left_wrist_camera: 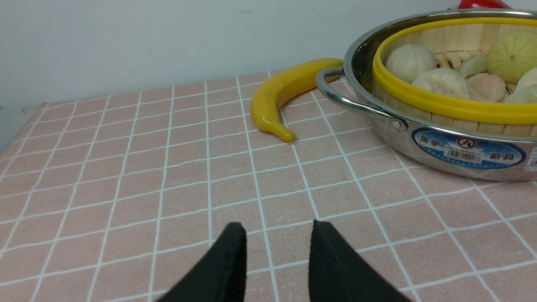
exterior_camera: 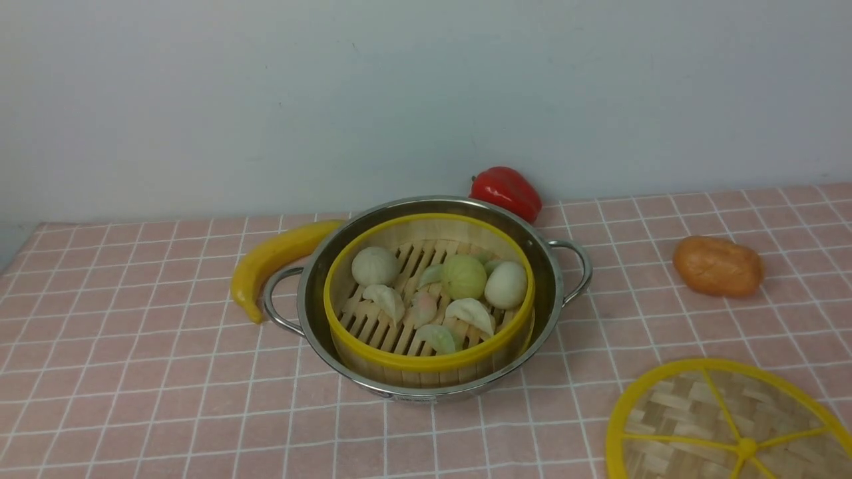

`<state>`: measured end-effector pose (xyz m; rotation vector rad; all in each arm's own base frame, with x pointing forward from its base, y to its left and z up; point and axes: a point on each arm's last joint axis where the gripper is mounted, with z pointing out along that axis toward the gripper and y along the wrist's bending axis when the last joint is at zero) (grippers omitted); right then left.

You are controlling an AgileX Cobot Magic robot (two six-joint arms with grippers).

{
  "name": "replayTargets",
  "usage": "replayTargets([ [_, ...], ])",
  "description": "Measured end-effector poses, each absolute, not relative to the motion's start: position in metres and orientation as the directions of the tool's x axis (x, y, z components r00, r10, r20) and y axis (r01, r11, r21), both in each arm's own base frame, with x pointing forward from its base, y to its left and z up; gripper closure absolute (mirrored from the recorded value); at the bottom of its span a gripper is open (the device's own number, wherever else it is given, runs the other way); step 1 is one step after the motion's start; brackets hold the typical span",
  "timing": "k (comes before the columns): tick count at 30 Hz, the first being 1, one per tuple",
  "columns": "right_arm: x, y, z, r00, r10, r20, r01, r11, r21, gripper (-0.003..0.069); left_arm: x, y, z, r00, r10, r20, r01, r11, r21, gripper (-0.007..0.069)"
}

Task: Place the steamer in the pot on the pink tablecloth, and put the lid on the steamer.
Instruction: 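Move the gripper down to the bamboo steamer lid and grasp its center knob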

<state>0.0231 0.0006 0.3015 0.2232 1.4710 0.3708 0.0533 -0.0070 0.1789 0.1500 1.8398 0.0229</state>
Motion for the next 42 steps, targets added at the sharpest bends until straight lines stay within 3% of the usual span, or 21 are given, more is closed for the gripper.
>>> replayTargets([
  [7, 0.012, 0.004, 0.319, 0.038, 0.418, -0.908, -0.155, 0.900, 0.408, 0.0416, 0.053, -0.007, 0.179, -0.263, 0.115, -0.958, 0.091, 0.991, 0.094, 0.0405],
  [9, 0.013, 0.008, 0.316, -0.117, 0.313, -0.943, -0.136, 0.935, 0.327, 0.0416, 0.053, -0.007, 0.179, -0.263, 0.115, -0.958, 0.091, 0.991, 0.094, 0.0403],
  [10, 0.013, 0.008, 0.316, -0.133, 0.313, -0.940, -0.133, 0.935, 0.330, 0.0416, 0.053, -0.007, 0.179, -0.263, 0.115, -0.958, 0.091, 0.991, 0.094, 0.0403],
  [12, 0.028, 0.012, 0.314, -0.335, 0.157, -0.929, -0.138, 0.967, 0.213, 0.0416, 0.053, -0.007, 0.179, -0.263, 0.115, -0.958, 0.091, 0.991, 0.094, 0.0395],
  [13, 0.030, 0.013, 0.315, -0.342, 0.144, -0.929, -0.141, 0.969, 0.202, 0.0416, 0.053, -0.007, 0.179, -0.263, 0.115, -0.958, 0.091, 0.991, 0.094, 0.0393],
  [14, 0.049, 0.016, 0.312, -0.505, 0.000, -0.863, -0.182, 0.978, 0.106, 0.0416, 0.053, -0.007, 0.179, -0.264, 0.115, -0.958, 0.091, 0.991, 0.094, 0.0390],
  [17, 0.076, 0.021, 0.309, -0.634, -0.122, -0.763, -0.244, 0.969, 0.048, 0.0416, 0.053, -0.007, 0.179, -0.264, 0.115, -0.958, 0.091, 0.991, 0.094, 0.0384],
  [19, 0.122, 0.028, 0.299, -0.750, -0.215, -0.625, -0.312, 0.949, 0.048, 0.0416, 0.053, -0.007, 0.179, -0.264, 0.115, -0.958, 0.091, 0.991, 0.094, 0.0382],
  [21, 0.153, 0.033, 0.290, -0.796, -0.232, -0.559, -0.328, 0.942, 0.076, 0.0416, 0.053, -0.007, 0.179, -0.264, 0.115, -0.958, 0.091, 0.991, 0.094, 0.0383],
  [27, 0.232, 0.056, 0.251, -0.894, -0.286, -0.344, -0.343, 0.932, 0.116, 0.0403, 0.053, -0.007, 0.179, -0.264, 0.115, -0.958, 0.091, 0.991, 0.094, 0.0383],
  [28, 0.250, 0.065, 0.236, -0.915, -0.311, -0.256, -0.346, 0.933, 0.103, 0.0395, 0.053, -0.007, 0.179, -0.264, 0.115, -0.958, 0.091, 0.991, 0.094, 0.0383],
  [30, 0.259, 0.069, 0.227, -0.923, -0.320, -0.212, -0.344, 0.935, 0.089, 0.0392, 0.053, -0.007, 0.179, -0.264, 0.115, -0.958, 0.091, 0.991, 0.094, 0.0383],
  [32, 0.274, 0.078, 0.207, -0.939, -0.327, -0.108, -0.334, 0.941, 0.049, 0.0391, 0.053, -0.007, 0.179, -0.264, 0.115, -0.958, 0.091, 0.991, 0.094, 0.0383],
  [37, 0.277, 0.086, 0.189, -0.941, -0.339, 0.005, -0.339, 0.941, 0.021, 0.0389, 0.053, -0.007, 0.179, -0.264, 0.115, -0.958, 0.091, 0.991, 0.094, 0.0383],
  [42, 0.275, 0.084, 0.188, -0.942, -0.335, 0.036, -0.335, 0.942, 0.001, 0.0387, 0.053, -0.007, 0.179, -0.264, 0.115, -0.958, 0.091, 0.991, 0.094, 0.0383],
])
